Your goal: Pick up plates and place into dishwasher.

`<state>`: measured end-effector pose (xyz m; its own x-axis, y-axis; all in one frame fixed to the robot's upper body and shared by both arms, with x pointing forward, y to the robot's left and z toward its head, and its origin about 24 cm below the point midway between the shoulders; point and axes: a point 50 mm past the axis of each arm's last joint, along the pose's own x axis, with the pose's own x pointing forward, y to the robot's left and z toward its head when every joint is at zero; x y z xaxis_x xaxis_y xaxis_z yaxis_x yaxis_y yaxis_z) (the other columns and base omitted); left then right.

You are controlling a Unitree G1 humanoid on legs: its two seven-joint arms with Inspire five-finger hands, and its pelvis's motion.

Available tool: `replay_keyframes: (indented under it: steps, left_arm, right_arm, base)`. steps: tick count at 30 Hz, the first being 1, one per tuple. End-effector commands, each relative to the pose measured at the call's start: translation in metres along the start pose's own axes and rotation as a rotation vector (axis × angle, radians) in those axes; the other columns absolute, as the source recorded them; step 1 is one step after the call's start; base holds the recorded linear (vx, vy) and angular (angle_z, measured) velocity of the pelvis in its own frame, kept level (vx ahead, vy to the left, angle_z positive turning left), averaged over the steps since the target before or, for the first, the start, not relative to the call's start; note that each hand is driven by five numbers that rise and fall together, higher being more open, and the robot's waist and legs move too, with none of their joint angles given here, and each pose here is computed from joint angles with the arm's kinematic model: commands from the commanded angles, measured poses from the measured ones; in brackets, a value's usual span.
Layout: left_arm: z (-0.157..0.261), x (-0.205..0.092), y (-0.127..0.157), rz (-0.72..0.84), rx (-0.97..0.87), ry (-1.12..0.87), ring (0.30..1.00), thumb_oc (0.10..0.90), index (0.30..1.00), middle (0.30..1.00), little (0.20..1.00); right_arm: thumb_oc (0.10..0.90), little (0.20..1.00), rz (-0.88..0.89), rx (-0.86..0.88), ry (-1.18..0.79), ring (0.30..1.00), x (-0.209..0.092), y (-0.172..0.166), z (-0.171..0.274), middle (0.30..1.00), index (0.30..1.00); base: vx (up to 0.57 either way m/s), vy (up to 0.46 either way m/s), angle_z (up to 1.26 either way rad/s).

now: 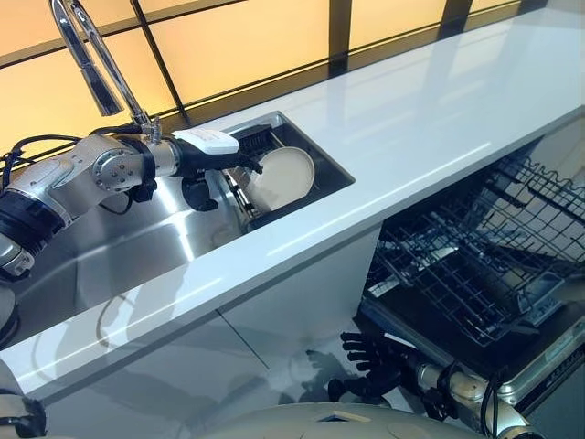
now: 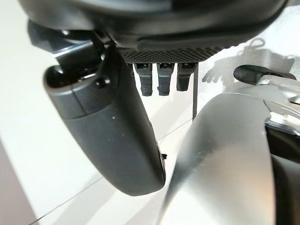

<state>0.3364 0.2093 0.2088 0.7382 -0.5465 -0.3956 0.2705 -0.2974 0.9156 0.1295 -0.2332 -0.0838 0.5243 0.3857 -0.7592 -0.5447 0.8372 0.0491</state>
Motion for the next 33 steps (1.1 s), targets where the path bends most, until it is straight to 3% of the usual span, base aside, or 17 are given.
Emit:
replay_keyframes:
  steps: [1, 21, 33]
  left_arm:
    - [-0.011, -0.022, 0.043, 0.127, 0.126, 0.071, 0.9, 0.8, 0.9, 0.9, 0.9]
    - [-0.012, -0.033, 0.053, 0.201, 0.336, 0.105, 0.9, 0.8, 0.9, 0.9, 0.9]
    - [-0.013, -0.047, 0.065, 0.364, 0.448, 0.101, 0.9, 0.8, 0.9, 0.9, 0.9]
  right_arm:
    - [0.8, 0.9, 0.017, -0.064, -0.159, 0.9, -0.003, -0.009, 0.032, 0.9, 0.9]
    - [0.8, 0.9, 0.028, -0.054, -0.14, 0.9, -0.002, -0.005, 0.026, 0.9, 0.9]
    - [0.8, 0.9, 0.032, -0.041, -0.133, 0.9, -0.002, -0.003, 0.022, 0.9, 0.9]
  base:
    - [0.0, 0.0, 0.0]
    - [0.0, 0.0, 0.0]
    - [0.0, 0.0, 0.0]
